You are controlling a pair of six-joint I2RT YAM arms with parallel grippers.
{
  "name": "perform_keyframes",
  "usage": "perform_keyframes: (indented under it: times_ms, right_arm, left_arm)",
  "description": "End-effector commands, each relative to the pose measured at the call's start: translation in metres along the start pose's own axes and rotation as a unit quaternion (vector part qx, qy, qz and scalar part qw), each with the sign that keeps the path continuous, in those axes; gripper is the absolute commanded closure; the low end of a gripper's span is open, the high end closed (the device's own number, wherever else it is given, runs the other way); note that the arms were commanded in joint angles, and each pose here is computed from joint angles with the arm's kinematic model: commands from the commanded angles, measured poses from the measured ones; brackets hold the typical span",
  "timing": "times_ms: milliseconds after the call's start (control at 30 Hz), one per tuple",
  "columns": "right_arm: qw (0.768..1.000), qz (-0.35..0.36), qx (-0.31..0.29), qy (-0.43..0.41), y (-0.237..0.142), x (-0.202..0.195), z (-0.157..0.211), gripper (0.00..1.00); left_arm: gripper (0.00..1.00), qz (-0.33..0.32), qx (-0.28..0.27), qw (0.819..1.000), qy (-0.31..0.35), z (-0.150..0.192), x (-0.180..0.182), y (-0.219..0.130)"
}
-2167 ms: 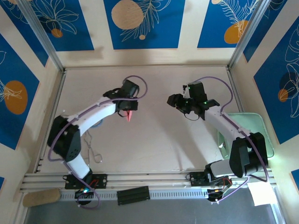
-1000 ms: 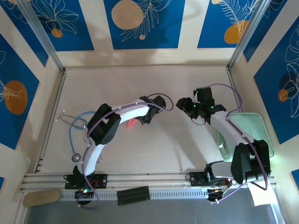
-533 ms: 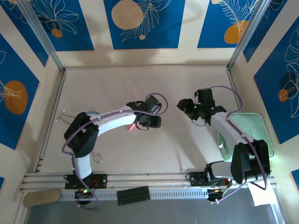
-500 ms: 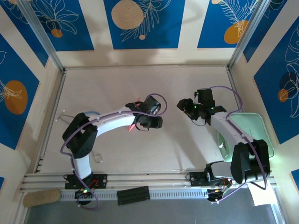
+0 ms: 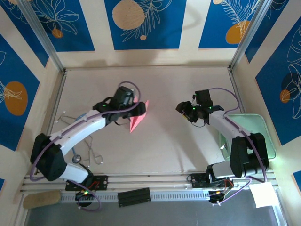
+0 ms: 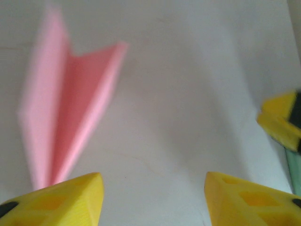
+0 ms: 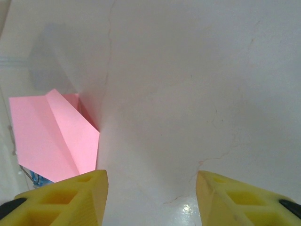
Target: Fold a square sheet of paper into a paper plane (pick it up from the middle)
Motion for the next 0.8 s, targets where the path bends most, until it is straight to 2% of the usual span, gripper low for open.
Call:
perform_keyframes:
  times_ms: [0,200,333,500,667,767]
  right_arm:
    - [1.000,-0.009,0.016,-0.015,0.003,0.014,0.005,0.47]
    - [0.999,-0.006,0.031,-0.022,0.013,0.022,0.012,0.47]
    - [0.999,-0.005,0.036,-0.027,0.015,0.024,0.015,0.47]
    - [0.999,-0.003,0.042,-0.028,0.017,0.025,0.019,0.47]
    - [0.999,-0.002,0.039,-0.029,0.016,0.024,0.018,0.47]
    - [0.999,0.000,0.038,-0.029,0.016,0.022,0.018,0.47]
  left_arm:
    - [0.36,-0.054,0.022,0.998,0.009,0.018,0.039,0.004]
    - [0.31,-0.069,0.050,0.994,0.070,0.030,0.062,0.037]
    - [0.34,-0.077,0.071,0.989,0.105,0.032,0.070,0.064]
    - [0.48,-0.080,0.066,0.983,0.153,0.025,0.072,0.085]
    - [0.74,-0.081,0.061,0.977,0.188,0.018,0.067,0.088]
    - [0.85,-0.080,0.051,0.973,0.212,0.014,0.057,0.083]
Point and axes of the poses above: each hand's point on the last joint's axis, 136 mm out from that joint toward the fingers, its own y axis out along the fingers, its own x axis along the line the jaws close on, z = x × y, the point moved 5 cm from there along -y, back along the fingers, and after that the axes turned 14 degrees about y, right-handed, at the moved point
